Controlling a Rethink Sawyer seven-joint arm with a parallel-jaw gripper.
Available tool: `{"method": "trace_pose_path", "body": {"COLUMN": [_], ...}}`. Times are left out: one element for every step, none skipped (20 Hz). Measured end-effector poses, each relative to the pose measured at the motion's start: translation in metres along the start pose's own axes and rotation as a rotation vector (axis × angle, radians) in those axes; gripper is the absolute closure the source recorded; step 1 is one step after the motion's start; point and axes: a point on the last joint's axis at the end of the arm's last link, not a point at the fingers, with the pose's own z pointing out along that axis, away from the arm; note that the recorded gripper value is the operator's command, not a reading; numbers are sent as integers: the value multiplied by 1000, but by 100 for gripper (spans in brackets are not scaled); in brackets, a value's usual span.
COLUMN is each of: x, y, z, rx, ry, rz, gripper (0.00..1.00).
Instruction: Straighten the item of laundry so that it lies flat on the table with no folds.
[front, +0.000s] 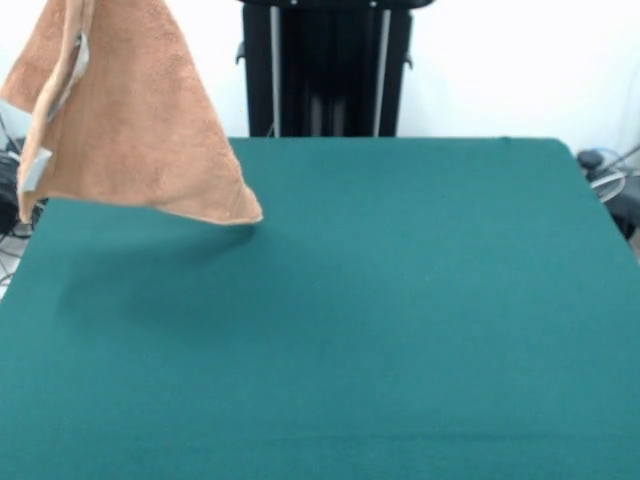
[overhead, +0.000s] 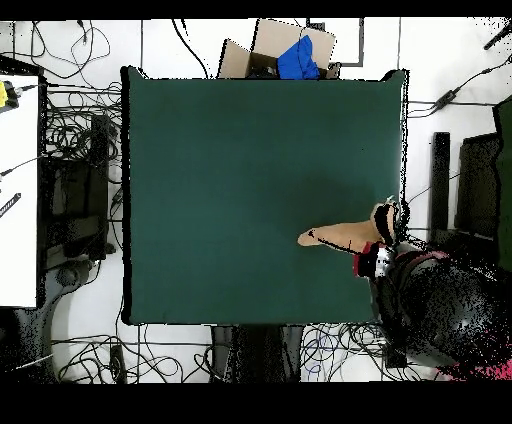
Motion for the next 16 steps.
{"method": "trace_pose_path", "body": {"x": [-1, -1, -2, -2, -3, -4, -5, -5, -6, -7, -8, -9, -9, -10, -11, -12], "y": [2, 4, 6, 7, 10, 15, 18, 20, 23, 26, 29, 31, 33, 34, 35, 36], "z": [0, 0, 0, 1, 3, 6, 8, 10, 14, 17, 24, 30, 34, 39, 43, 49], "rx": [0, -1, -2, -3, -5, -11, -14, -18, -23, -27, -34, -39, -42, -45, -48, -51], "ry": [0, 0, 1, 1, 4, 9, 13, 17, 22, 27, 34, 37, 39, 41, 41, 42], "rz": [-4, -7, -10, -13, -19, -27, -31, -36, -40, -45, -51, -55, -58, -60, -61, -63], "gripper": [100, 100, 100, 100, 100, 100, 100, 100, 100, 100, 100, 100, 100, 100, 100, 100]}}
